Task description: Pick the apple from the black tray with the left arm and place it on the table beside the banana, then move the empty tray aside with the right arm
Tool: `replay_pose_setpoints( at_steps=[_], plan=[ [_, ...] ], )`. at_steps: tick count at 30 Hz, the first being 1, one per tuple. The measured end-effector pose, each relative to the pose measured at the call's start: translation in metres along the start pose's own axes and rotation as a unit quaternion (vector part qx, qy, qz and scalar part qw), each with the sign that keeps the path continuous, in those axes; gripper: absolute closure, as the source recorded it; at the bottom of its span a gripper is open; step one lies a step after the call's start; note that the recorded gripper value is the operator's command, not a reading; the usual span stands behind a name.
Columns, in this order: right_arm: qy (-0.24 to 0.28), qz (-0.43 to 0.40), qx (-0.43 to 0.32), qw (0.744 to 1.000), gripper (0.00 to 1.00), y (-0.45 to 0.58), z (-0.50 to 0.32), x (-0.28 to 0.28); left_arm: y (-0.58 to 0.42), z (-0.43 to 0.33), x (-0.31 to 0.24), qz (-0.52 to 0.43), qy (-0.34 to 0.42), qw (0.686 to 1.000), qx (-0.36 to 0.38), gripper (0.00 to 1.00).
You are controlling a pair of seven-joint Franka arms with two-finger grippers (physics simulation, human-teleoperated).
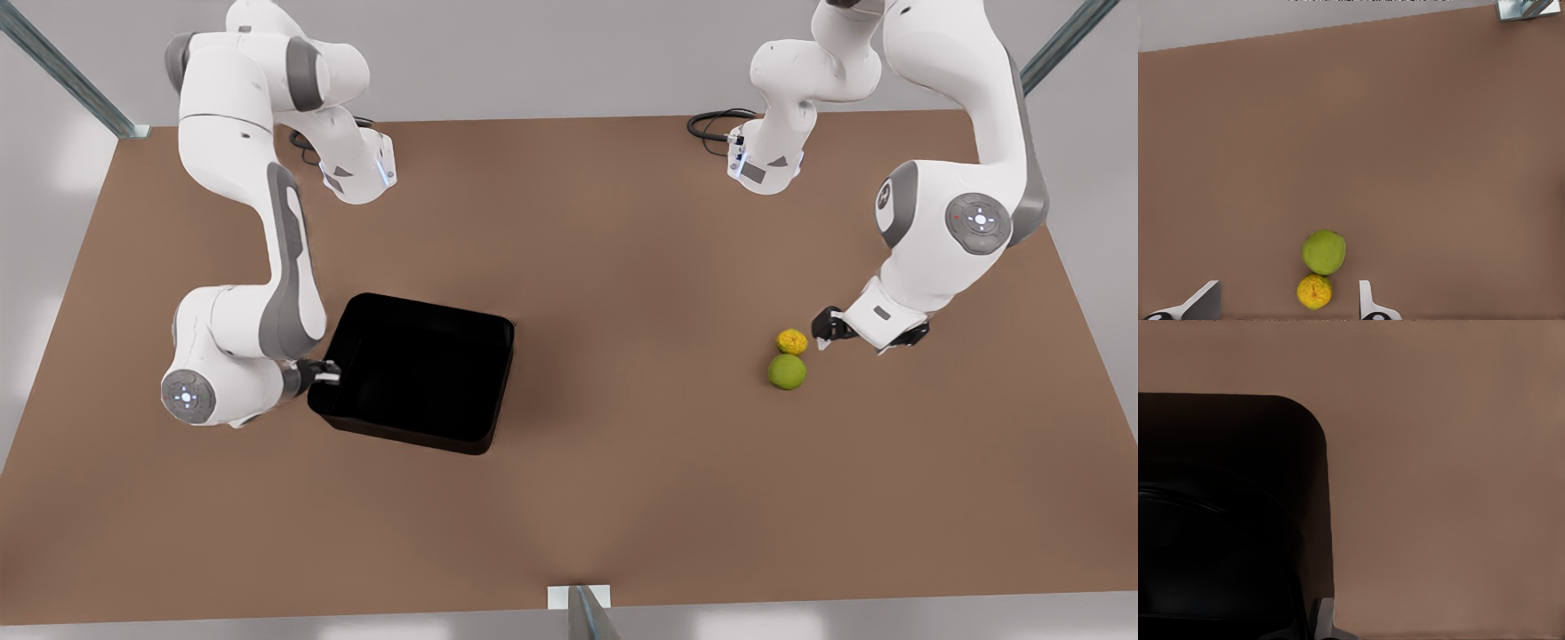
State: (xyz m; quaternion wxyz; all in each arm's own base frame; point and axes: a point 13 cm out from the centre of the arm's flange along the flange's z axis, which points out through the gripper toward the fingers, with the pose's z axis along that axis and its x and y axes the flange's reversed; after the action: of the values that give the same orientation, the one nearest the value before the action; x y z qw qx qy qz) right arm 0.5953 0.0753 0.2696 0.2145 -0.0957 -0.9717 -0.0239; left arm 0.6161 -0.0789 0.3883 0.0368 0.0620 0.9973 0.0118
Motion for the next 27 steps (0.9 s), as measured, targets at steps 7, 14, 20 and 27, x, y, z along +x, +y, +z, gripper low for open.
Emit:
replay_pose_setpoints(
  at_steps=[7,14,20,27],
  plan=[
    [0.002,-0.024,0.010,1.000,1.00,-0.093,-0.041,-0.003,0.002,-0.012,-0.005,0.001,-0.011,1.000,0.000,0.00],
    [0.032,-0.073,0.010,0.997,1.00,-0.169,-0.022,-0.018,0.003,-0.015,-0.007,0.002,-0.014,1.000,0.000,0.00],
    [0.027,-0.133,0.028,0.990,1.00,-0.195,0.000,-0.046,0.001,-0.021,-0.008,0.004,-0.019,1.000,0.000,0.00],
    [0.022,-0.198,0.048,0.979,0.36,-0.197,0.022,-0.071,0.001,-0.020,-0.008,0.003,-0.017,1.000,0.000,0.00]
  ],
)
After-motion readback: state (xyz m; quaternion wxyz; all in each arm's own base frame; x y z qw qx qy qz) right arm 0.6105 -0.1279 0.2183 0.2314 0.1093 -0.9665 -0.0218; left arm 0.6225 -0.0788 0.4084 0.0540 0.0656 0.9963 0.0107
